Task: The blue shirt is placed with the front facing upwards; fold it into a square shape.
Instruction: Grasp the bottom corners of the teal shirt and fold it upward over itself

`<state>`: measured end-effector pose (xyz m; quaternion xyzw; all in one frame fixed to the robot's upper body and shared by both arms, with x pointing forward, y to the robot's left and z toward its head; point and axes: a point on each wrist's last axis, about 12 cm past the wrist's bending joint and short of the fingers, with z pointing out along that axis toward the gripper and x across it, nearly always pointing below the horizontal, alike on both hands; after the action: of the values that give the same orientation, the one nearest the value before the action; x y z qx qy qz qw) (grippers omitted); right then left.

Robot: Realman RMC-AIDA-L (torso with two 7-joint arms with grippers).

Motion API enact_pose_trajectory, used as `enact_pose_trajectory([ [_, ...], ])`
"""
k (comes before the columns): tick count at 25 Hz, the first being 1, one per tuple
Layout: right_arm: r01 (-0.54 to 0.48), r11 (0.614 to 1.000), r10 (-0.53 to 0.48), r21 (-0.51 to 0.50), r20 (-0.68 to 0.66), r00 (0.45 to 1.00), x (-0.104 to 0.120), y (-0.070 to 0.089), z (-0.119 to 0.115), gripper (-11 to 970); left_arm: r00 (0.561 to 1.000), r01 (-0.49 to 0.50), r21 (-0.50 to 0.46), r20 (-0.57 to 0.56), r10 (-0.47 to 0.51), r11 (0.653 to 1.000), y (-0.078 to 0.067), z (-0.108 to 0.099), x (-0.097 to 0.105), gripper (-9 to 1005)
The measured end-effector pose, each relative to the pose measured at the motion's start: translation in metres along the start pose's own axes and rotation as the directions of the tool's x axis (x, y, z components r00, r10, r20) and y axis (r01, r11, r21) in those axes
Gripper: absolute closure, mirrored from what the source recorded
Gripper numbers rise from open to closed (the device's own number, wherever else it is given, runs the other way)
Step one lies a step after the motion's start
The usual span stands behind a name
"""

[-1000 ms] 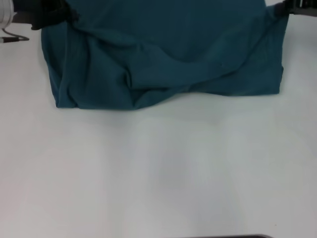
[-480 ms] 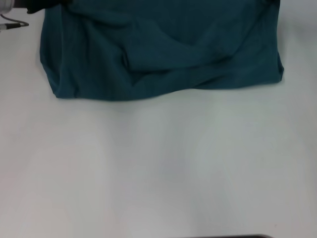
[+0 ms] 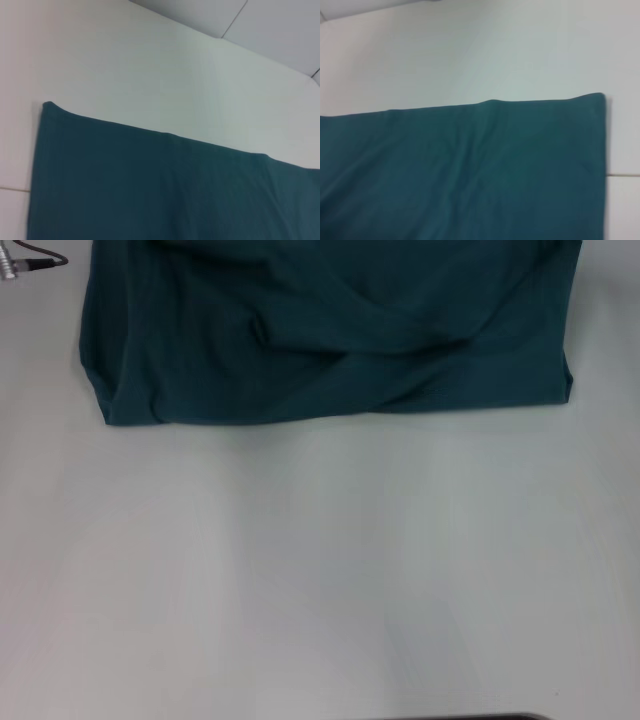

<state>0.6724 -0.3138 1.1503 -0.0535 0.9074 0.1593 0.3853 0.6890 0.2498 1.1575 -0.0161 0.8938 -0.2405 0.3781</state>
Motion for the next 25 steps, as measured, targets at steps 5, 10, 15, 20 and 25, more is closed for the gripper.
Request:
enact_pose_trajectory([
  [5, 0.04, 0.998, -0.04, 0.045, 0.001, 0.999, 0.002, 0.004, 0.008, 950, 1.0, -0.019, -0.005, -0.004, 0.019, 1.0, -0.004, 0.004, 0.001, 981],
  [10, 0.051, 0.996, -0.053, 0.069, 0.027, 0.998, -0.002, 0.005, 0.01, 950, 1.0, -0.021, -0.005, -0.001, 0.021, 1.0, -0.004, 0.004, 0.0, 981],
  [15, 0.084, 0.994, -0.087, 0.075, 0.029, 0.996, -0.004, 0.013, 0.016, 951, 1.0, -0.025, -0.006, 0.006, 0.025, 1.0, -0.006, 0.004, -0.003, 981],
  [20, 0.116, 0.989, -0.12, 0.094, 0.039, 0.992, -0.005, 0.019, 0.022, 951, 0.999, -0.032, -0.007, 0.016, 0.033, 0.999, -0.009, 0.006, -0.003, 981],
  [25, 0.113, 0.988, -0.12, 0.107, 0.062, 0.991, -0.009, 0.019, 0.021, 950, 0.999, -0.032, -0.016, 0.036, 0.032, 0.999, -0.009, 0.006, -0.006, 975],
])
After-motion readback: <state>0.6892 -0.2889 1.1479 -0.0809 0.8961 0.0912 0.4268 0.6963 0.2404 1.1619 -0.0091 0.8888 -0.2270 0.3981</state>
